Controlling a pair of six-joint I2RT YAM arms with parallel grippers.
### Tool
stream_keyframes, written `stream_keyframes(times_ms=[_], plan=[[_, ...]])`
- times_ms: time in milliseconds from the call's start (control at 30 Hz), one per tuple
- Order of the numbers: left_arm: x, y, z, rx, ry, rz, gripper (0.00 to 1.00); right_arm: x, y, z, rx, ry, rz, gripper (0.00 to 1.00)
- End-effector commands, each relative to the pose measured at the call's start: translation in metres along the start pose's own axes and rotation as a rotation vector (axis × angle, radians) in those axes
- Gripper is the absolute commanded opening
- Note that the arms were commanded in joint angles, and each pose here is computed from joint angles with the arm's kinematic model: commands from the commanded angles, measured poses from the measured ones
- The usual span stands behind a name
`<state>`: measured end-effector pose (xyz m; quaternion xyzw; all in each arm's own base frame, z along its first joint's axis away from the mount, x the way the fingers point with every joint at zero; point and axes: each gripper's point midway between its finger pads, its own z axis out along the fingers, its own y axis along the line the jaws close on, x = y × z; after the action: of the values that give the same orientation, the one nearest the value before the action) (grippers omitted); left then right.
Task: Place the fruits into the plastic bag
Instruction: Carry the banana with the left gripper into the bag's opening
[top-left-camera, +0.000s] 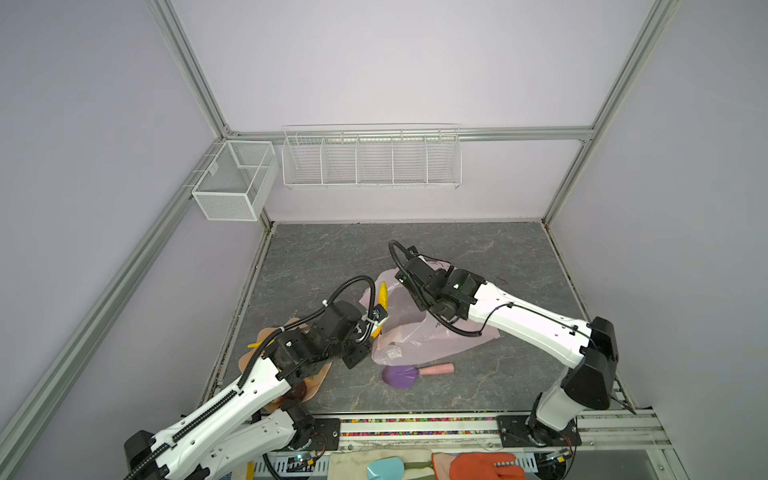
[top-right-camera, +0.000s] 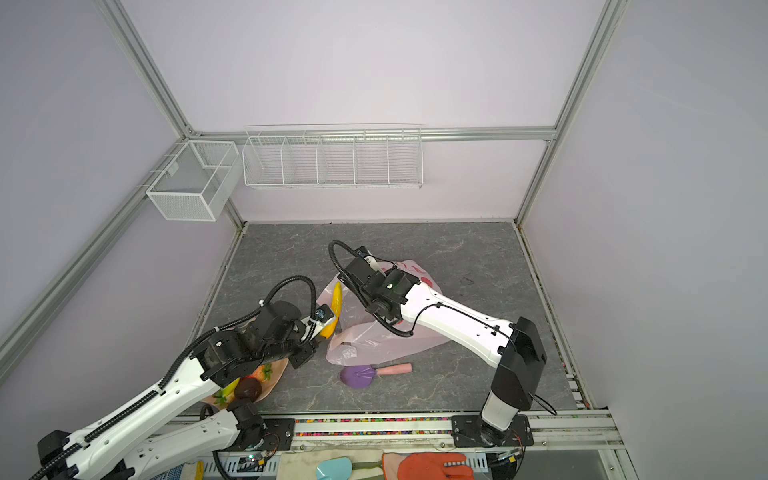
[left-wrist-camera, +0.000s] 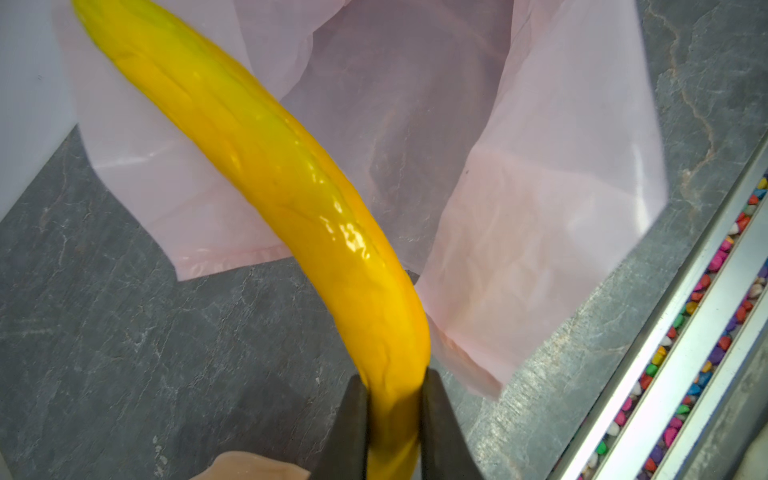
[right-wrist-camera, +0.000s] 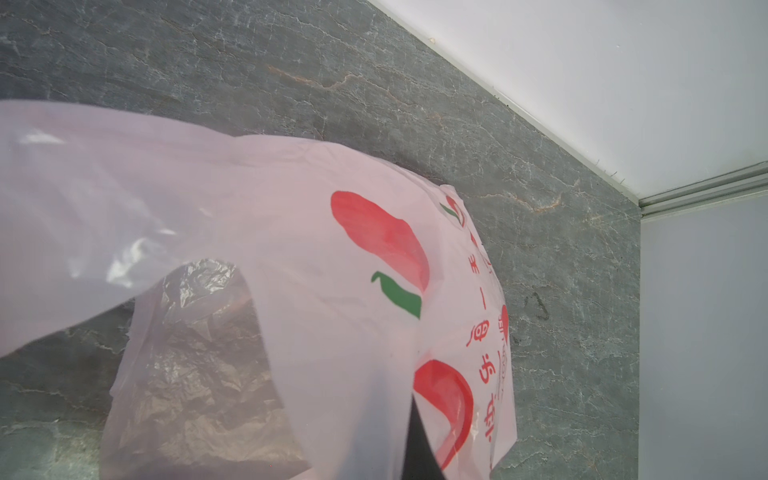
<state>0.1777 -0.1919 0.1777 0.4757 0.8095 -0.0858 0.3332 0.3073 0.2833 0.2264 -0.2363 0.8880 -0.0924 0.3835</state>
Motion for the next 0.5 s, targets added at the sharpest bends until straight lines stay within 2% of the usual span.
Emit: stream_keyframes(times_ms=[0, 233, 467], plan=[[0.000, -0.006, 0.008, 0.033, 0.019, 0.039, 0.00, -0.005, -0.007, -0.012, -0.021, -0.020, 0.021, 0.06], [-0.002, -0.008, 0.023, 0.059, 0.082, 0.055, 0.00, -0.005, -0.006, -0.014, -0.035, -0.021, 0.040, 0.06], [-0.020, -0.018, 0.034, 0.128, 0.049, 0.068, 0.00, -0.006, -0.004, -0.015, -0.052, -0.020, 0.054, 0.06]])
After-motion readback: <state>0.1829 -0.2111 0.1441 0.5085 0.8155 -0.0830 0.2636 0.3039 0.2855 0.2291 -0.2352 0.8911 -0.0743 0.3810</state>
